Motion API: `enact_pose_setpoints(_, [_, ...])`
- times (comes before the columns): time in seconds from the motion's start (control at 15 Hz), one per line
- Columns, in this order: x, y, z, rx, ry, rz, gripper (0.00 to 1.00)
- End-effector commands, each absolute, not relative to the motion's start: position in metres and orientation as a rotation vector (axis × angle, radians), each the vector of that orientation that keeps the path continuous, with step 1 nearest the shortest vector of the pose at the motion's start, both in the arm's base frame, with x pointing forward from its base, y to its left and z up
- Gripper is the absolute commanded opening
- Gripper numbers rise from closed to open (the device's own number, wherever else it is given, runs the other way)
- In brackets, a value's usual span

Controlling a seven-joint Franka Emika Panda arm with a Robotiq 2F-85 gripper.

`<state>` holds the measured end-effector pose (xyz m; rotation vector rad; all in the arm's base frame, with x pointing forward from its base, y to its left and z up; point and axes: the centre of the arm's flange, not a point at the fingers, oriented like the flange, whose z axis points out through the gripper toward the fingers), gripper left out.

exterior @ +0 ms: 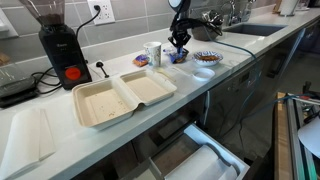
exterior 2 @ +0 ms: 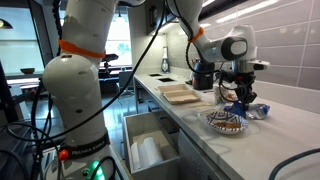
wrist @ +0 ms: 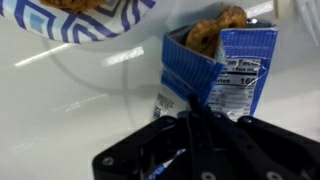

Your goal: Pour some of the contents of the blue packet into the foam pack

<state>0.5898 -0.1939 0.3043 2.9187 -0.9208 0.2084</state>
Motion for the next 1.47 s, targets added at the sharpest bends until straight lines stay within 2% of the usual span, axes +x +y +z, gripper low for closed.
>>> enact_pose_setpoints(0.0, [0.587, -0.196, 0.308, 2.921, -0.959, 0.184, 0.00])
enact_pose_setpoints(1.4, [0.547, -0.190, 0.389, 2.947, -0.957, 0.211, 0.00])
